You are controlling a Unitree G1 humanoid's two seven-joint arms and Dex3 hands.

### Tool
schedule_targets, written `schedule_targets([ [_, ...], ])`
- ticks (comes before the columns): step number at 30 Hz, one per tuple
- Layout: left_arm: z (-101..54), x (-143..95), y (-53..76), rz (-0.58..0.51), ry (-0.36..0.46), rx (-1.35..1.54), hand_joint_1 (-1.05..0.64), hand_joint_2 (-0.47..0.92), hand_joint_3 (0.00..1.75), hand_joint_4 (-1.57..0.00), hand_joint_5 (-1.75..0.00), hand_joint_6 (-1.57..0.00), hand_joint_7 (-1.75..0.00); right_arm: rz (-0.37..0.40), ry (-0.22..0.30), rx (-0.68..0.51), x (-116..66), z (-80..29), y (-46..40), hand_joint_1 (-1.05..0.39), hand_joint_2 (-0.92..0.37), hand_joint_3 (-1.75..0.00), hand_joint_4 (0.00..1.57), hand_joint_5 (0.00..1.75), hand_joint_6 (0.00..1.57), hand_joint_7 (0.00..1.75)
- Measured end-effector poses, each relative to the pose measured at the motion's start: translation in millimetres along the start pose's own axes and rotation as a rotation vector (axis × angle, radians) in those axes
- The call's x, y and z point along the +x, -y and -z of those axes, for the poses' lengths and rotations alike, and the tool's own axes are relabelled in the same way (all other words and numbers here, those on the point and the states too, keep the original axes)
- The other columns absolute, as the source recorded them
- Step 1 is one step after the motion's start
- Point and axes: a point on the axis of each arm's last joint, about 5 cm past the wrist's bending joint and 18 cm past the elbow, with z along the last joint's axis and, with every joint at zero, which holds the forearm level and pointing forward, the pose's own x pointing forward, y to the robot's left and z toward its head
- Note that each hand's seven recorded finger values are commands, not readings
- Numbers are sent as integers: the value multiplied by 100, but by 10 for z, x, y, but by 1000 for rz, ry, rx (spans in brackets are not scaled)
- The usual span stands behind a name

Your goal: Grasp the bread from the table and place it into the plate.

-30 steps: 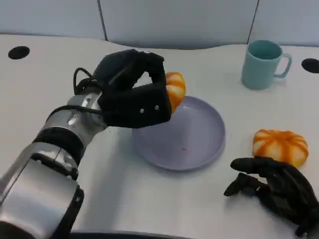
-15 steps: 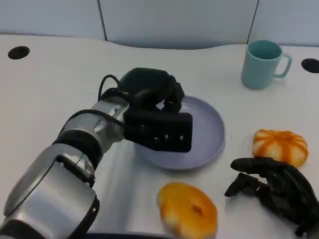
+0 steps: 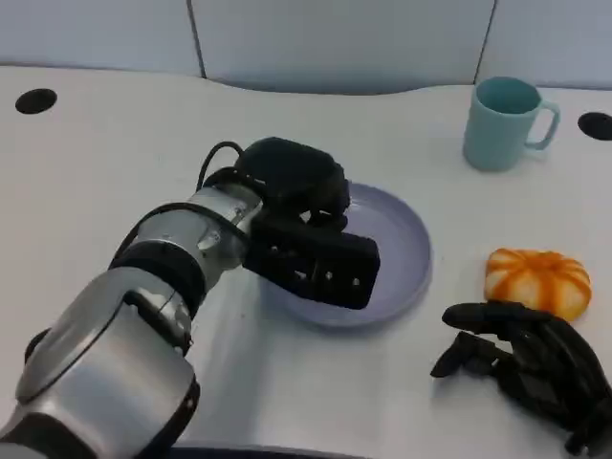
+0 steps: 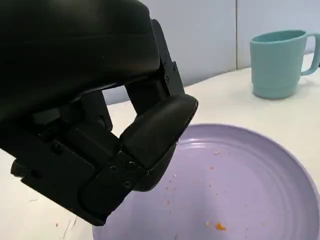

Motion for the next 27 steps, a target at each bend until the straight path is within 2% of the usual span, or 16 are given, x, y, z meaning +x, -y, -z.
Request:
schedule_targets([
  [3, 11, -3, -10, -7, -5, -11, -105, 92, 175, -157, -175, -157, -175, 1, 0, -2, -4, -4, 5, -45, -90, 0, 67, 114, 110, 15],
  [4, 16, -5, -13, -10, -7, -14, -105, 90, 101, -72, -168, -72, -162, 1, 0, -2, -5, -5, 5, -60, -76, 0, 77, 72, 118, 10],
  [5, 23, -7, -15, -12, -10, -19, -105, 91, 70, -39, -167, -39, -157, -1, -7, 6, 20, -32, 15, -65, -72, 0, 87, 46, 122, 6],
  [6, 27, -9, -17, -14, -12, -22, -105, 92, 50, -19, -167, -19, -154, -3, -28, 28, 52, -72, 33, -68, -69, 0, 94, 27, 124, 3],
  [7, 22, -7, -16, -14, -11, -24, -105, 92, 43, -12, -166, -12, -153, 6, -57, 56, 81, -117, 58, -70, -68, 0, 97, 20, 125, 2],
  [9, 22, -6, -17, -16, -11, -29, -105, 92, 38, -6, -167, -7, -152, 41, -127, 113, 112, -188, 104, -70, -67, 0, 99, 15, 126, 1],
  [11, 28, -8, -22, -22, -14, -39, -105, 92, 34, -5, -167, -7, -152, 65, -158, 128, 119, -243, 135, -71, -67, 0, 100, 12, 126, 1],
  [19, 78, -27, -48, -32, -34, -71, -105, 92, 29, -10, -150, -18, -128, 70, -165, 136, 123, -254, 139, -71, -67, 0, 102, 8, 127, 0],
  [27, 129, -49, -67, -3, -52, -92, -105, 92, 32, -7, -143, -16, -120, 70, -165, 136, 123, -255, 140, -71, -67, 0, 104, 6, 127, 0],
])
